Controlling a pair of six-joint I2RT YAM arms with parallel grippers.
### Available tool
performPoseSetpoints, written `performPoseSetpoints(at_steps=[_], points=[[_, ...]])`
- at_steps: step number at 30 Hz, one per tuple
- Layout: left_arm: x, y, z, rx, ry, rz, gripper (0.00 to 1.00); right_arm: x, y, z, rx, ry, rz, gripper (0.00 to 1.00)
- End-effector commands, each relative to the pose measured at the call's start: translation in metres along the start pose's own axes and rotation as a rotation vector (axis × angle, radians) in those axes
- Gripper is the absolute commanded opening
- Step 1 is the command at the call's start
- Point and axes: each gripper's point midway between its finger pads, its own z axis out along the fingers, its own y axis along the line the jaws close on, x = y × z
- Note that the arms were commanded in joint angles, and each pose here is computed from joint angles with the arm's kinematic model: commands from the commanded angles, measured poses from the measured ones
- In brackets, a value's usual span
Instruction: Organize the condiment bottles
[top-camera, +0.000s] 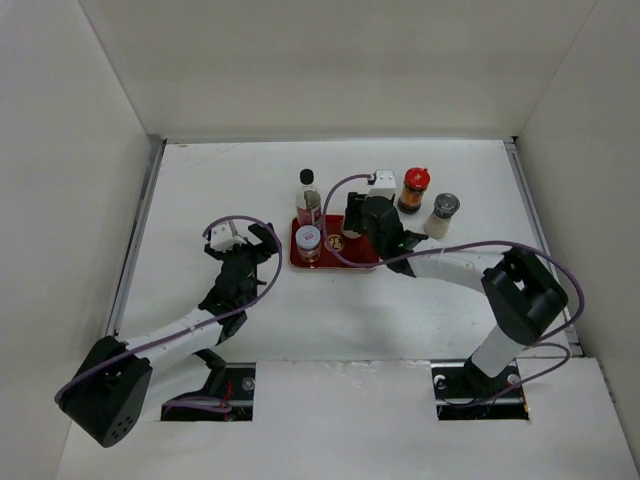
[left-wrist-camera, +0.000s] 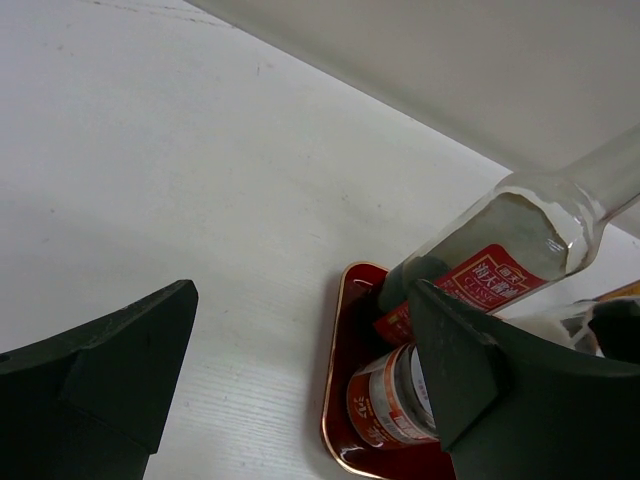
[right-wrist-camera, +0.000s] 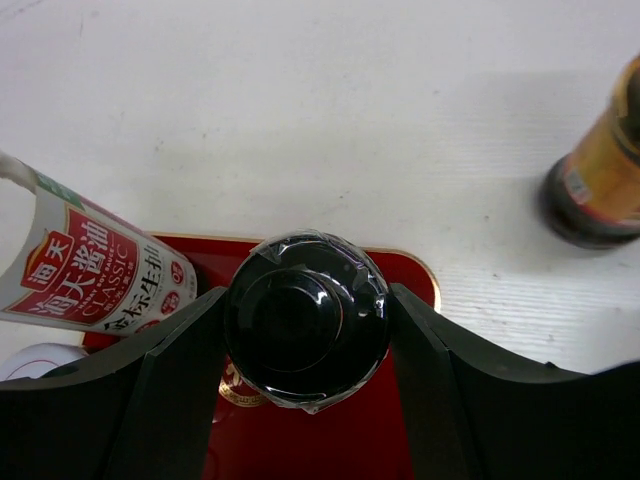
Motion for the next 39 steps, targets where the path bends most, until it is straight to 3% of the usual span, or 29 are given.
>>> performPoseSetpoints(at_steps=[1,10,16,20,25,32,35,39], points=[[-0.008,-0.007,0.002,0.026,-0.029,-0.042,0.86,-0.062,0.043,0.007,-0.109,-0.169,0.105,0.54],[-0.003,-0.008,0.004,0.029,-0.012,-0.031,0.86,-0.038,0.066,0.024,-0.143,-0.118,0.065,0.59],[-0.003,-0.007,0.005,0.024,-0.013,-0.031,0.86,-0.028,0.069,0.022,-0.139,-0.099,0.053,0.80],[-0.004,-0.007,0.005,0.026,-0.016,-0.033,0.86,-0.046,0.059,0.004,-0.128,-0.126,0.066,0.87],[-0.006,-0.008,0.004,0.032,-0.020,-0.038,0.86,-0.078,0.013,-0.022,-0.066,-0.175,0.107,0.88],[-0.006,-0.010,0.003,0.037,-0.017,-0.038,0.86,-0.127,-0.092,-0.007,0.187,-0.237,0.130,0.91],[-0.007,-0.009,0.003,0.035,-0.023,-0.041,0.86,-0.136,-0.134,0.010,0.280,-0.215,0.123,1.00],[-0.004,-0.011,0.003,0.041,-0.012,-0.036,0.86,-0.134,-0.147,0.034,0.266,-0.116,0.078,1.00]])
